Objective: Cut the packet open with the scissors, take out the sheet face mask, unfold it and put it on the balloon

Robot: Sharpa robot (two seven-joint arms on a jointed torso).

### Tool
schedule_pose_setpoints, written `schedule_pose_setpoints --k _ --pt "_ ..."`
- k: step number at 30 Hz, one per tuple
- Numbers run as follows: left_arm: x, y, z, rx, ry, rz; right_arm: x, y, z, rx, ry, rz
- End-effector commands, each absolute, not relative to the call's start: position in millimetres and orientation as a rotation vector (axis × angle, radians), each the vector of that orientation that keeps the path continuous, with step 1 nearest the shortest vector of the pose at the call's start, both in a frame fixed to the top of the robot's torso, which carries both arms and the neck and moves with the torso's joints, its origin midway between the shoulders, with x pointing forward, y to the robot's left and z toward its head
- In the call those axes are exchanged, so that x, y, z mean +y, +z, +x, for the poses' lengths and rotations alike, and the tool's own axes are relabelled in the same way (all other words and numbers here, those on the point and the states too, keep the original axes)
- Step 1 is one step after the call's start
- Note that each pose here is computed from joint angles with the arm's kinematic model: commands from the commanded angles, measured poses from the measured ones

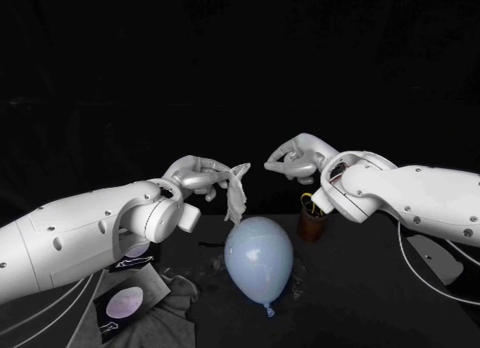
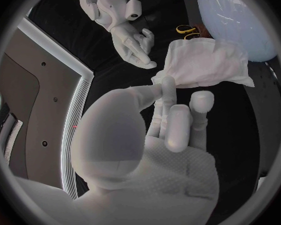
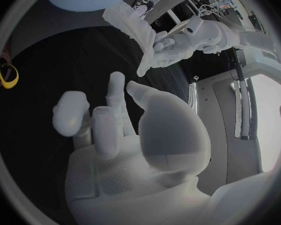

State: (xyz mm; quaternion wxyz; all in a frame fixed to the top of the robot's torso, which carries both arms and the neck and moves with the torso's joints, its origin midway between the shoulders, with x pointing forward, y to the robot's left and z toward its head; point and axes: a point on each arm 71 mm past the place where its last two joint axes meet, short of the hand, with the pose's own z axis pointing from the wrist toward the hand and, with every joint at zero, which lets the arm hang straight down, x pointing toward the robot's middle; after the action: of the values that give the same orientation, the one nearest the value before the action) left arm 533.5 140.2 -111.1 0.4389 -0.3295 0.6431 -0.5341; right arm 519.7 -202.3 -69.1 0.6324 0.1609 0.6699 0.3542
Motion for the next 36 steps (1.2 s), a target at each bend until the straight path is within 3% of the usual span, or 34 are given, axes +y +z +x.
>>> schedule_pose_setpoints --k 1,10,21,36 --pt "139.1 -110.7 533.0 1.608 -1.345 -0.852 -198.3 -76.7 507.2 1.537 0.873 0.484" --pt "138.3 -111.3 533.1 1.613 -1.344 -0.857 -176.6 -93.1 483.4 1.554 0.976 0.579" --pt "135.0 -111.4 532.0 1.622 -1.35 -0.848 -162.6 -105.3 488.1 1.485 1.011 0.667" --pt "132.7 -110.9 530.4 1.63 -1.343 -0.81 -150.4 -103.1 491.0 1.424 1.023 0.537"
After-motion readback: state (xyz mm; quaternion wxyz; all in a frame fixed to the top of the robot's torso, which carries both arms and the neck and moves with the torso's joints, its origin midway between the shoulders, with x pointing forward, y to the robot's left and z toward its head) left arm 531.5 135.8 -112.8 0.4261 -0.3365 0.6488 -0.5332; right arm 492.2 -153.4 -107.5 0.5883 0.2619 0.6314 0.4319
